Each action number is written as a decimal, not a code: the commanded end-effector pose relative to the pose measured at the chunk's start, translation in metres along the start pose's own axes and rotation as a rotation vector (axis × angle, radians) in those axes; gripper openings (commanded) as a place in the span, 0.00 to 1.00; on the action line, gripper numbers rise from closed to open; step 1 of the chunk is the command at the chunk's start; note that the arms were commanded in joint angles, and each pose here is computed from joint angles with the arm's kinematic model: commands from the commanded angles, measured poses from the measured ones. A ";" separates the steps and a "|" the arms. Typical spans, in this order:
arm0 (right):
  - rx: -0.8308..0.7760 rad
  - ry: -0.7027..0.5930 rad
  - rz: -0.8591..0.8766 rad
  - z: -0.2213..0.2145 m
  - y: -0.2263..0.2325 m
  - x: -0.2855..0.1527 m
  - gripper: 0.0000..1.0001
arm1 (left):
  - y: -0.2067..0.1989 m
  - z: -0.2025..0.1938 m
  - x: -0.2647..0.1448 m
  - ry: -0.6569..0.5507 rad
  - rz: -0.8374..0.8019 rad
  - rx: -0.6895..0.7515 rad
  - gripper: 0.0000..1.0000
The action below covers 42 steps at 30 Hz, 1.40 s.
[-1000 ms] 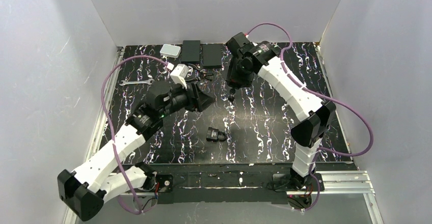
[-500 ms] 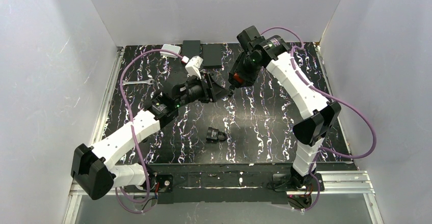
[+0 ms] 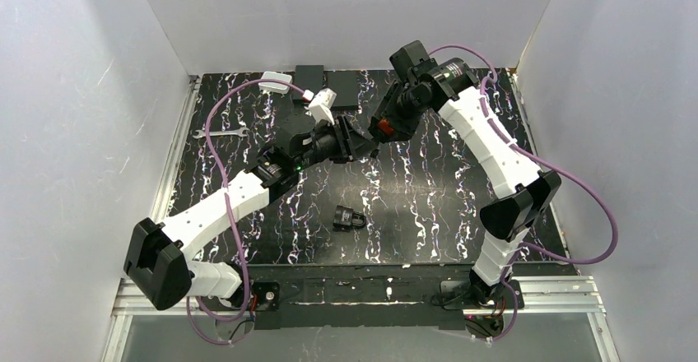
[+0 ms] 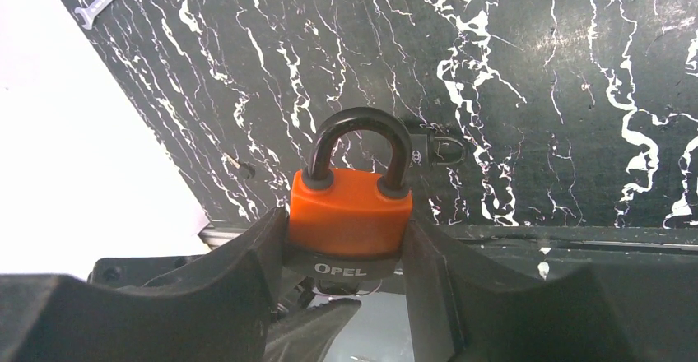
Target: Unlock with the key
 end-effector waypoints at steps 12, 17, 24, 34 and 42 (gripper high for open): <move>0.009 -0.044 0.104 0.001 0.008 -0.026 0.01 | -0.023 0.017 0.013 -0.060 -0.047 0.033 0.00; 0.020 -0.043 0.110 0.003 0.009 -0.027 0.01 | -0.019 0.013 0.011 -0.051 -0.040 0.032 0.00; 0.087 0.054 0.101 -0.002 0.009 -0.018 0.01 | -0.020 0.010 0.013 -0.054 -0.013 0.140 0.00; 0.150 0.164 0.055 -0.011 0.006 -0.011 0.01 | -0.021 0.005 0.019 -0.002 0.126 0.508 0.00; 0.151 0.151 0.063 -0.010 0.006 -0.012 0.01 | -0.022 0.008 0.015 -0.027 0.136 0.546 0.00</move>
Point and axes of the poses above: each gripper's point midway between its finger pads, its own x axis out along the fingers, its own y axis along the line the jaws close on, z = x × y, the point moved 6 cm from there along -x, back along the fingers, and after that the axes turned 15 degrees about -x, right-handed, at the moved point
